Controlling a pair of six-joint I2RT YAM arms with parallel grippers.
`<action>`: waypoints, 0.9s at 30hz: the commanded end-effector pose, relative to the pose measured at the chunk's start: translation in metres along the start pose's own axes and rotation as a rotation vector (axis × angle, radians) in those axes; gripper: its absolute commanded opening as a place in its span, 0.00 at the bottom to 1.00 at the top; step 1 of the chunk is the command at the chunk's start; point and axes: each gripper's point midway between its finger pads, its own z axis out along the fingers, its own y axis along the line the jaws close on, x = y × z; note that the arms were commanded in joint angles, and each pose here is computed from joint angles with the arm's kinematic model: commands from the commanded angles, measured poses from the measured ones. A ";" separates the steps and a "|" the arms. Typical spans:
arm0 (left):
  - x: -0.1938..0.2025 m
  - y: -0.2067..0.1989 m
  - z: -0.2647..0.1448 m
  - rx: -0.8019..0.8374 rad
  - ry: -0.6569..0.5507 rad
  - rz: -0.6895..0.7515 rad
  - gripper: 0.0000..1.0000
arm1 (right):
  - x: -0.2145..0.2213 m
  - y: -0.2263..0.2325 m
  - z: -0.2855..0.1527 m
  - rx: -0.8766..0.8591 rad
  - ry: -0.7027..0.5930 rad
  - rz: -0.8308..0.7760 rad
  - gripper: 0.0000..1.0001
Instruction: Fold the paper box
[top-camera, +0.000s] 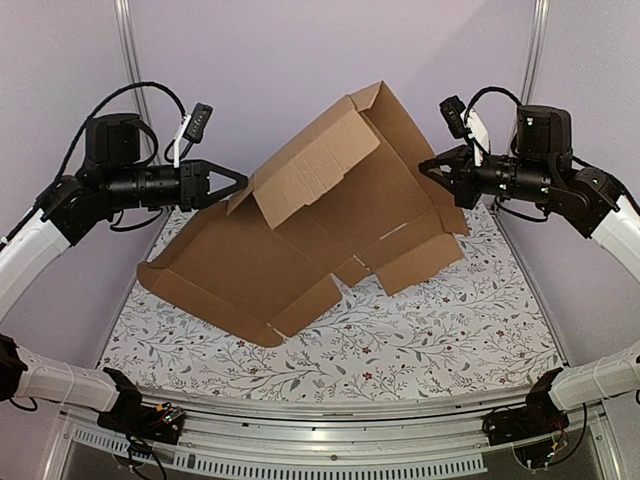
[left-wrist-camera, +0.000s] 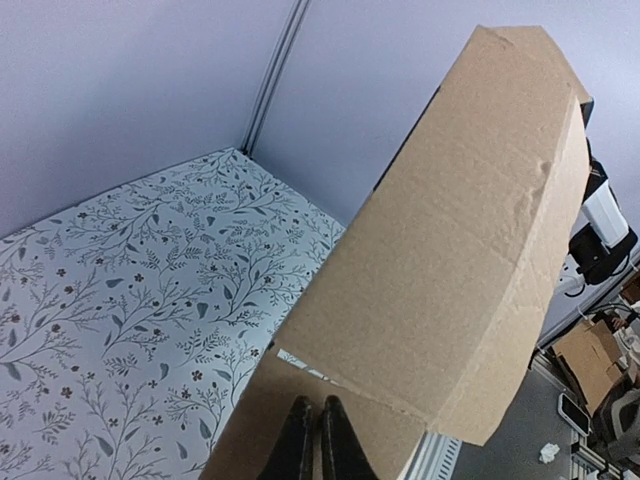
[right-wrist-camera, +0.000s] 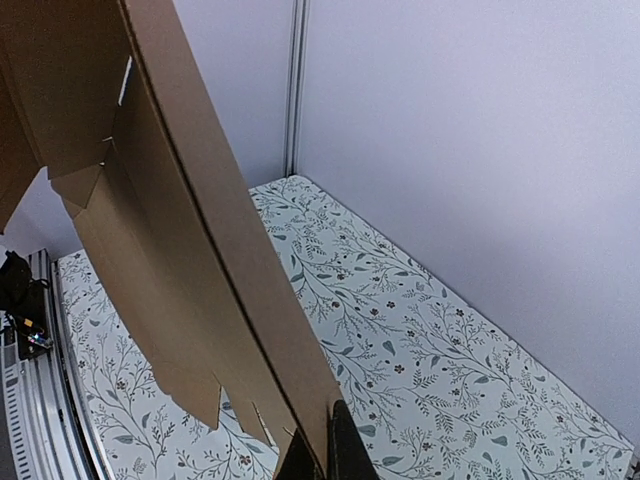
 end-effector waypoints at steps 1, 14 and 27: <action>0.013 -0.001 0.014 0.004 0.058 0.009 0.05 | -0.045 0.006 -0.013 -0.039 -0.135 0.044 0.00; 0.025 0.011 0.036 -0.039 0.096 0.016 0.03 | -0.062 0.012 -0.022 -0.080 -0.173 0.088 0.00; 0.028 0.034 0.056 -0.148 0.096 0.014 0.00 | -0.066 0.022 -0.028 -0.137 -0.171 0.104 0.00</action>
